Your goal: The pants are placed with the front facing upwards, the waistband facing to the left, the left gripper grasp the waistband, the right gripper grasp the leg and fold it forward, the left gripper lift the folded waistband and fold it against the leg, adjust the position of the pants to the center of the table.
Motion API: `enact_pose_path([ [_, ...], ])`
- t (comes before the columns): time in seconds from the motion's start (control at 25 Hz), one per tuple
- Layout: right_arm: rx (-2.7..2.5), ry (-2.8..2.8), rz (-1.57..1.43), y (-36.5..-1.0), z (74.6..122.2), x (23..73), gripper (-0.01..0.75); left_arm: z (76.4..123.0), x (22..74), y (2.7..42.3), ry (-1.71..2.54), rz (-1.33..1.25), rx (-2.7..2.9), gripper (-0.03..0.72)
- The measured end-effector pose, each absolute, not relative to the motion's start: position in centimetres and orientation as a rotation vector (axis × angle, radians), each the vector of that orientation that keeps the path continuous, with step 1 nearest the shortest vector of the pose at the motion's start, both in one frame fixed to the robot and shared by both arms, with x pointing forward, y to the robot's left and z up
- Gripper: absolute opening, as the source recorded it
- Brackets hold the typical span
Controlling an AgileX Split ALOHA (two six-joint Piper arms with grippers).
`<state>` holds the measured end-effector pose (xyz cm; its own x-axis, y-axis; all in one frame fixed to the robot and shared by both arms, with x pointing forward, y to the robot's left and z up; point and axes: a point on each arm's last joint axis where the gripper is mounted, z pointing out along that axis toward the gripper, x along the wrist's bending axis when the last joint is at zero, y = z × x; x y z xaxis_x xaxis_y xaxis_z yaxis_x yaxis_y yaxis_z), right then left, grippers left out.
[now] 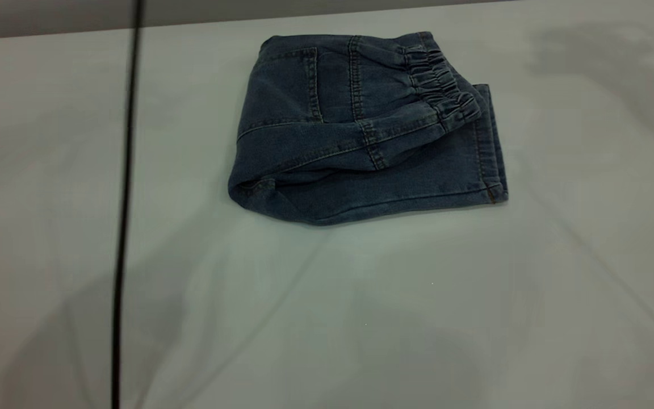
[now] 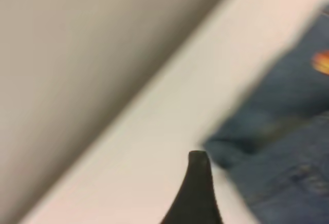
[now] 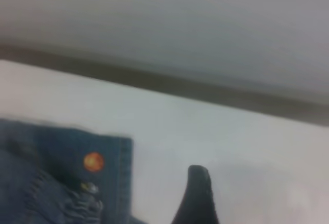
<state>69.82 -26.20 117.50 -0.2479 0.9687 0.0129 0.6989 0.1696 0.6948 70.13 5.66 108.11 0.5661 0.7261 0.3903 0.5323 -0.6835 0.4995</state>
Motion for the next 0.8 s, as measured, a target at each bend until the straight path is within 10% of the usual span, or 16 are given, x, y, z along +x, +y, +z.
enact_pose_path([
  [0.8,1.331,1.831,1.287,-25.7,133.2,44.7,0.510,129.1,54.5,14.4,1.153,0.865,1.947,0.580],
])
